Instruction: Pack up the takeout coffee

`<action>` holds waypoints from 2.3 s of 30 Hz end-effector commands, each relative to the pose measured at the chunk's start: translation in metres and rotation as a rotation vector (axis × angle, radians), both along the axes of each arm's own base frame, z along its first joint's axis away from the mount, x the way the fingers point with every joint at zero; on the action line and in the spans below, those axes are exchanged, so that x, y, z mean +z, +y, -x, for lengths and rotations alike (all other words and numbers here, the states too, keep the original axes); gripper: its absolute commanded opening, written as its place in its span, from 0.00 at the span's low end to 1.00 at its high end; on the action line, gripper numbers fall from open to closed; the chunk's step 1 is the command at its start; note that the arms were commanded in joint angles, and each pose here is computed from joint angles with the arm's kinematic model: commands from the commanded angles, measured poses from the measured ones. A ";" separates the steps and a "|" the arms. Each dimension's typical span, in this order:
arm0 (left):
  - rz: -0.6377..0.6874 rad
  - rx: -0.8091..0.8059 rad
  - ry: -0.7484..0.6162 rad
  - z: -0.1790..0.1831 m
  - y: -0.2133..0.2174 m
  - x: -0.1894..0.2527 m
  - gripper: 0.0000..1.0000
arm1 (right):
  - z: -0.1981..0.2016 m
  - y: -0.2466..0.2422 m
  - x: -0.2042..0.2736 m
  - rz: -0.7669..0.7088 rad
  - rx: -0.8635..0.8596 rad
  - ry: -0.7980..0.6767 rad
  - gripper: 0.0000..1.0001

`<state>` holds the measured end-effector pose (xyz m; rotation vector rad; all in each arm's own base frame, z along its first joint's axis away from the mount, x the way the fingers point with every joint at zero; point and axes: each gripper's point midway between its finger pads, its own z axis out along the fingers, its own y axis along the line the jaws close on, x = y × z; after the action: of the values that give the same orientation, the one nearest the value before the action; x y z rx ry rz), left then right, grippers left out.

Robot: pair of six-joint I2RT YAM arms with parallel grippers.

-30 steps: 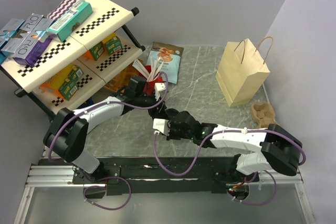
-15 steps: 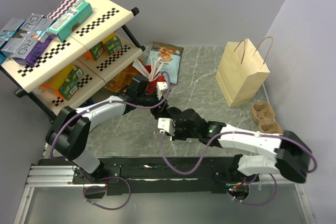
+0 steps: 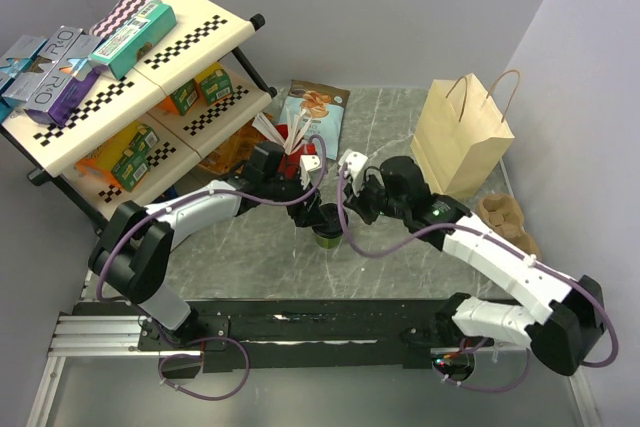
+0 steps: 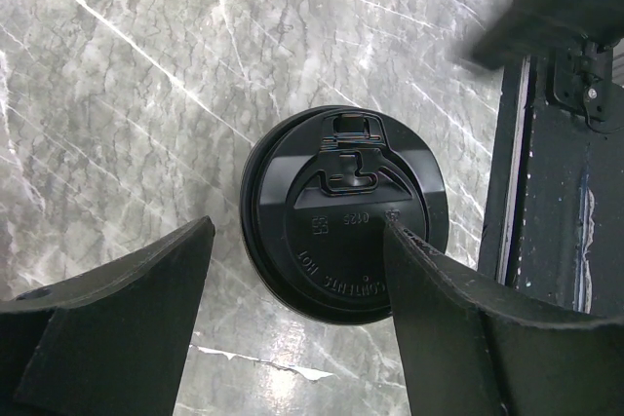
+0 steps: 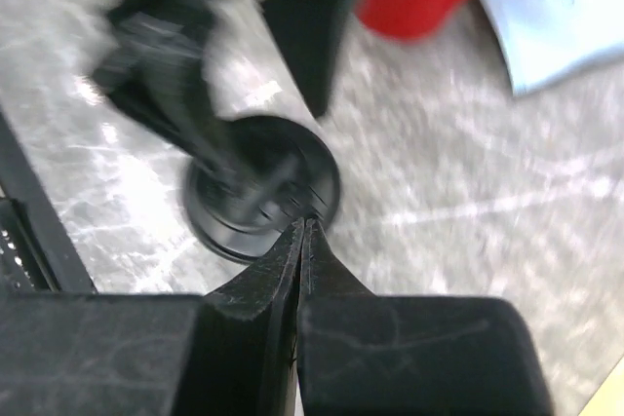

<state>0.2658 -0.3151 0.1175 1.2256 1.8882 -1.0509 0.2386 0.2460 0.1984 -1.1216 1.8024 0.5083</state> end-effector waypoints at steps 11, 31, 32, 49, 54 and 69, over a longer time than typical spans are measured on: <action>-0.269 0.024 0.024 0.012 0.045 -0.043 0.76 | -0.007 0.001 -0.019 -0.104 -0.075 0.345 0.00; -0.033 -0.004 0.035 -0.001 0.005 0.007 0.80 | -0.038 -0.009 -0.028 -0.129 -0.157 0.453 0.00; -0.028 -0.003 0.035 -0.002 0.004 0.009 0.80 | -0.039 -0.009 -0.029 -0.126 -0.160 0.461 0.00; 0.064 0.088 0.093 -0.017 0.001 0.060 0.82 | -0.043 -0.007 -0.014 -0.266 -0.109 0.605 0.40; 0.091 0.329 0.302 -0.022 0.031 0.058 0.89 | -0.044 -0.008 -0.015 -0.291 -0.129 0.637 0.98; 0.186 0.243 0.614 0.014 0.029 0.024 0.99 | -0.020 0.003 -0.036 -0.365 0.005 0.900 1.00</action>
<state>0.2591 -0.2725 0.1273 0.5458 2.3310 -1.3688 0.2593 0.2461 0.1569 -0.6747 2.3270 1.3347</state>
